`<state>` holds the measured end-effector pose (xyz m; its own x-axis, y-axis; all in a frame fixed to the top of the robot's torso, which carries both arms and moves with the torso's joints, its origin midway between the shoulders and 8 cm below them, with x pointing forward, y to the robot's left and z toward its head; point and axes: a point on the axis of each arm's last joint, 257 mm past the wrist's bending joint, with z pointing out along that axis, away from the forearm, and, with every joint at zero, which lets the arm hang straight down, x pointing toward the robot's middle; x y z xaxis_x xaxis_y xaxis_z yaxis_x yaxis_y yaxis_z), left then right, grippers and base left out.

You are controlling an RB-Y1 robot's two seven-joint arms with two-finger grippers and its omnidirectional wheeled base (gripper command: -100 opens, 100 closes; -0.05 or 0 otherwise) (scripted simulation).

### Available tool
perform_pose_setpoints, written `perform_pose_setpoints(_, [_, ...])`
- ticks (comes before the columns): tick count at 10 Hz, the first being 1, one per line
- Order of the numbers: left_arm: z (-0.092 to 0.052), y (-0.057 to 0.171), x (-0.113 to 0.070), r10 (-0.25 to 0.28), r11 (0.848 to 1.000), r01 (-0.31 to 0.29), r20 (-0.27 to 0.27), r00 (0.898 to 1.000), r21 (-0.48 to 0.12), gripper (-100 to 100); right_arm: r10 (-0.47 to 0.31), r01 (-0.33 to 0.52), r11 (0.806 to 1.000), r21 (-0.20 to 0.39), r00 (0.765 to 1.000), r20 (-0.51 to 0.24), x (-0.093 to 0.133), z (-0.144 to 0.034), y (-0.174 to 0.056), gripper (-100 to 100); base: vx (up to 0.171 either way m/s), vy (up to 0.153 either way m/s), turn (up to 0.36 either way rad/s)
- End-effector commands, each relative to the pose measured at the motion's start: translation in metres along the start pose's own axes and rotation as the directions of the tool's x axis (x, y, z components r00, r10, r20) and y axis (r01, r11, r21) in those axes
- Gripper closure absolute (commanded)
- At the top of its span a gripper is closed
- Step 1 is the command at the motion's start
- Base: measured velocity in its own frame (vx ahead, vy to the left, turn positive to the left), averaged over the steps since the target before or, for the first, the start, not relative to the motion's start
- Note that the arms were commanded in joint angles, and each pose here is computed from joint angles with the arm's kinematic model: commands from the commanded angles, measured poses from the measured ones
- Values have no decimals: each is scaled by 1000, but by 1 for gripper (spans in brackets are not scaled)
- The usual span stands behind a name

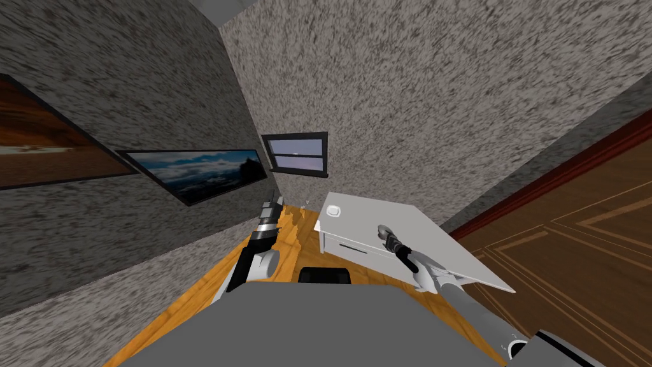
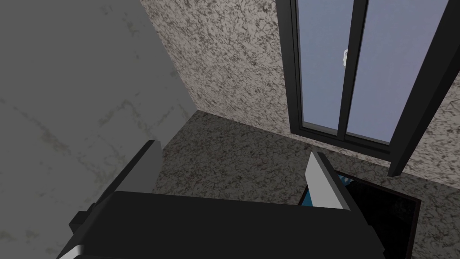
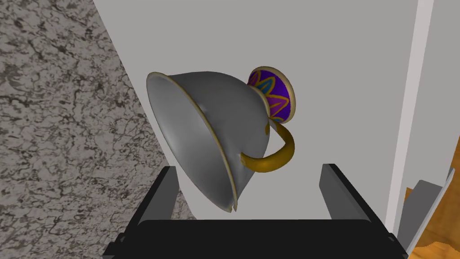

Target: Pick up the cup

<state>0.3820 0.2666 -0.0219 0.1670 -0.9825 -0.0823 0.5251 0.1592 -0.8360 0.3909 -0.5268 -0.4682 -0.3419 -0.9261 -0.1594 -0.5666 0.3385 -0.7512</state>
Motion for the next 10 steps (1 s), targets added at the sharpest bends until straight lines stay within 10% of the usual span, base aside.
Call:
perform_pose_setpoints(1, [0,0,0,0,1000,0,0,1000,0,0,7,-7,1000,12,1000,-5,9,-1,-5,-100,22,29,37])
perform_pose_setpoints(10, [0,0,0,0,1000,0,0,1000,0,0,37,-36,999,24,998,-48,66,-16,3,-100,20,25,59])
